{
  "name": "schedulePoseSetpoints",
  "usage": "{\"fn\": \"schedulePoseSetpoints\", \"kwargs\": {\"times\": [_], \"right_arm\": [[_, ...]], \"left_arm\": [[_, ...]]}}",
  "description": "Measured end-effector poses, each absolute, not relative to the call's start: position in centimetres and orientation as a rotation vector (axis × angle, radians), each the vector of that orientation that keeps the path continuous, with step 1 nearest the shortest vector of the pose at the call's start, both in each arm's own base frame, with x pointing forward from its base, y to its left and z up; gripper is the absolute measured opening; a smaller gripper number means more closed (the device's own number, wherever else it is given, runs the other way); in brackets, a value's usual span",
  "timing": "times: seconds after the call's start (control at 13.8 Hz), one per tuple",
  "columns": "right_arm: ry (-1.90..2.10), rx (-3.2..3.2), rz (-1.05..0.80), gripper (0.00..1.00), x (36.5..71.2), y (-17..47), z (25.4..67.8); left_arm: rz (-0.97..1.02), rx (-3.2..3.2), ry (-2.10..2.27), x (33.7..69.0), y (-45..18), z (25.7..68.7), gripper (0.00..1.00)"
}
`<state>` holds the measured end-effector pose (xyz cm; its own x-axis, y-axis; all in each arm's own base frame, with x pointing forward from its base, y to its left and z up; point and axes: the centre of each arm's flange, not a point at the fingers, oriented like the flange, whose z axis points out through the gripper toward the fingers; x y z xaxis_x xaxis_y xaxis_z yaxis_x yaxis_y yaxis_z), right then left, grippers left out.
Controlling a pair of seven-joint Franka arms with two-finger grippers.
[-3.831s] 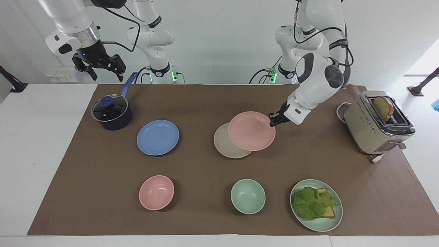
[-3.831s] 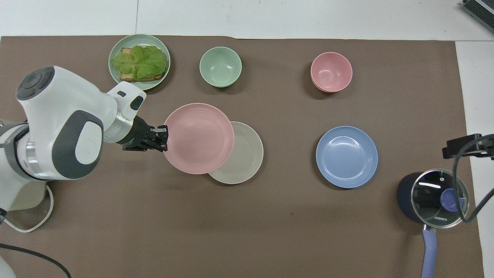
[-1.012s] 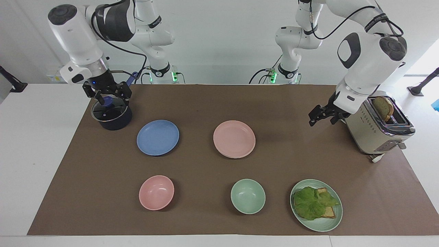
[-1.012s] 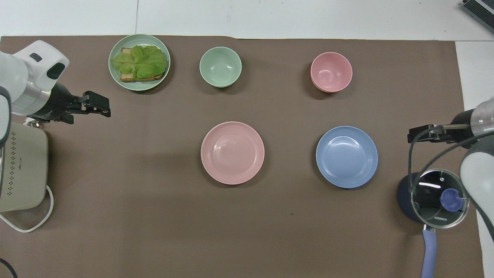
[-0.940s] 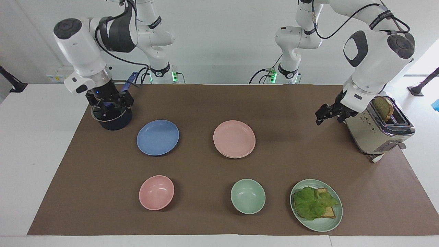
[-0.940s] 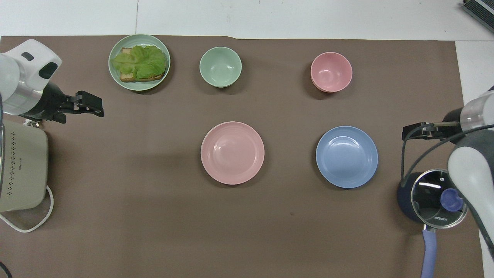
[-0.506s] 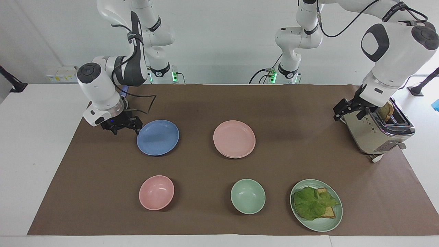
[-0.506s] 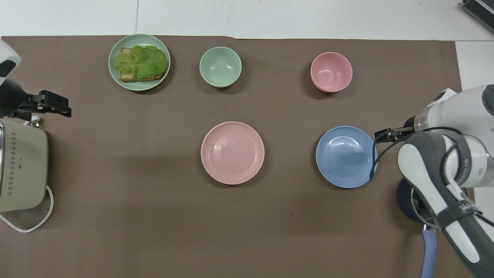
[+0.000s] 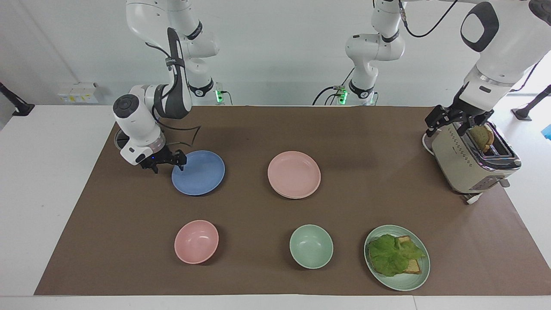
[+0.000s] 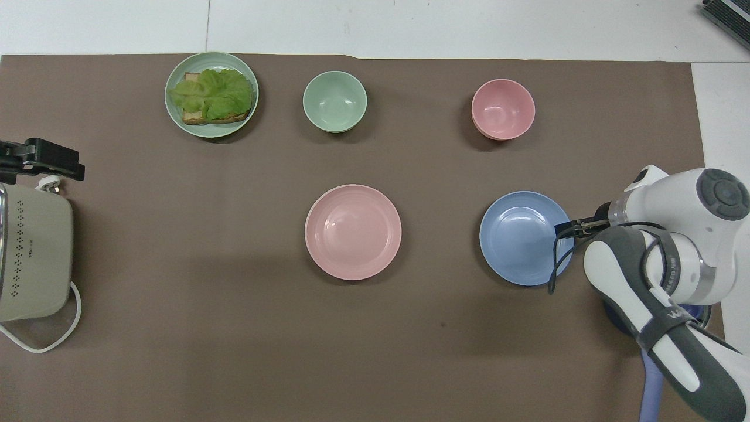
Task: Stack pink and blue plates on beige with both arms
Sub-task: 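Grasp the blue plate rim with the right gripper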
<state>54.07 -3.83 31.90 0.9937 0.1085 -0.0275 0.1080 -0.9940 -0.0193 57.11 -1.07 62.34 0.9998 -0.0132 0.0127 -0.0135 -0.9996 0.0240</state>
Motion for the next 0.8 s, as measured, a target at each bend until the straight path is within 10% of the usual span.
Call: {"fn": "schedulePoseSetpoints", "kwargs": {"times": [0.36,0.8], "right_arm": [[-0.125,-3.083,0.069,0.85,53.8,-4.6,29.9],[-0.129,-3.073,0.093,0.13,53.8,-4.2,29.9]], "left_arm": [[-0.009,3.114,-0.016,55.2,-0.7,62.6,1.00],[-0.015,3.111,-0.015,54.3,-0.6,62.4,1.00]]}}
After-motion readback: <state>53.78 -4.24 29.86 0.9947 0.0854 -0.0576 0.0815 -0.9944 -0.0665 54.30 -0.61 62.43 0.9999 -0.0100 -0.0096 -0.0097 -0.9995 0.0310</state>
